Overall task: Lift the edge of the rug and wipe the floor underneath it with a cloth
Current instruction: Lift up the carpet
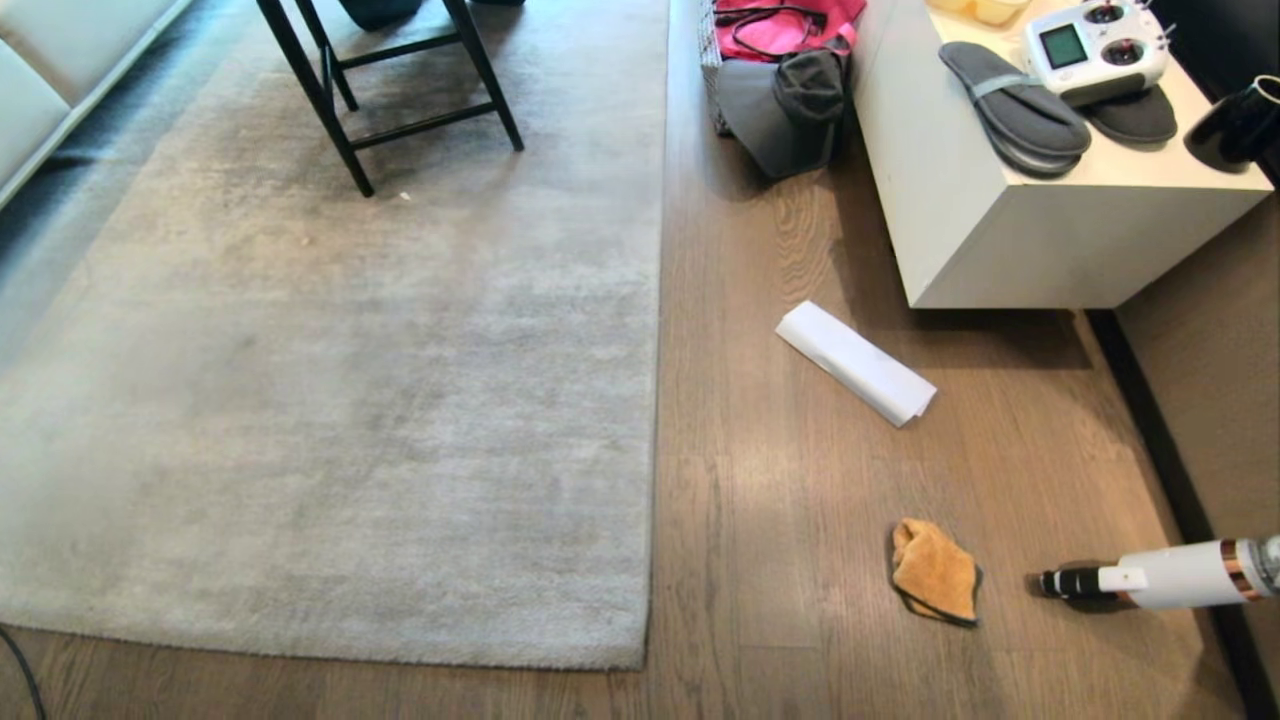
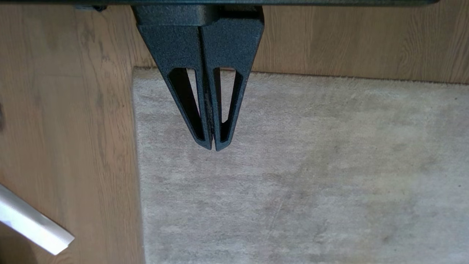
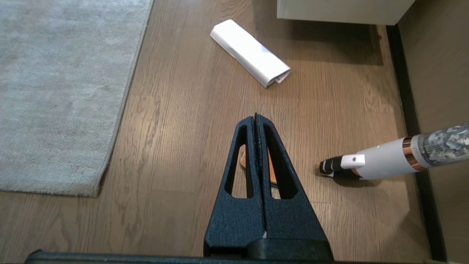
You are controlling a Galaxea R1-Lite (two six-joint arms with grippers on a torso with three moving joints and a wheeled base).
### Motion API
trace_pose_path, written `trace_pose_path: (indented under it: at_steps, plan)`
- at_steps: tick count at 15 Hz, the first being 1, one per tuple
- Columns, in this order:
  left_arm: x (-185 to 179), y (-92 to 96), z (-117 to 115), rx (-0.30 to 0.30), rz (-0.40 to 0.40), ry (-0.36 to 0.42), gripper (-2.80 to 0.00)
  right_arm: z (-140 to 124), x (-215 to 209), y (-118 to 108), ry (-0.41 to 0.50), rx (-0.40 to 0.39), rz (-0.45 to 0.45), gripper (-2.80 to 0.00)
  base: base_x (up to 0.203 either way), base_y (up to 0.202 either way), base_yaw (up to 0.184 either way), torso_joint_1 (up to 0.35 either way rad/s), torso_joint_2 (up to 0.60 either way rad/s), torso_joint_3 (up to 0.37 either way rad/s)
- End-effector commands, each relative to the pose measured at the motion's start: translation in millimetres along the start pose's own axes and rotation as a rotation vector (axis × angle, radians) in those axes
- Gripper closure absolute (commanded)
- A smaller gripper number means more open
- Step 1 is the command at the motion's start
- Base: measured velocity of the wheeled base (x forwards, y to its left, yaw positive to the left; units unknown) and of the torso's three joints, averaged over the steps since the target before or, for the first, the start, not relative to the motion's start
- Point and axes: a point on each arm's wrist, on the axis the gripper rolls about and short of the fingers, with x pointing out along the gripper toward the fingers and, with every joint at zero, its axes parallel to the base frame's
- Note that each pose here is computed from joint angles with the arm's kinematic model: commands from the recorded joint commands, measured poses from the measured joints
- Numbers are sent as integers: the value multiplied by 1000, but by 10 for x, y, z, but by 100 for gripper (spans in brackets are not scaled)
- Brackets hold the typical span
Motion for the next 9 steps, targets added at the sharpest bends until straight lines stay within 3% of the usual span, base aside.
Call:
trace_pose_path:
  at_steps: [1, 9]
  plan:
    - [1, 0, 0, 0, 1, 1, 0, 1, 0, 0, -1, -1, 1, 0, 0, 0, 0, 0, 2, -193]
    - [1, 0, 0, -1, 1, 1, 0, 1, 0, 0, -1, -1, 1, 0, 0, 0, 0, 3, 1, -200]
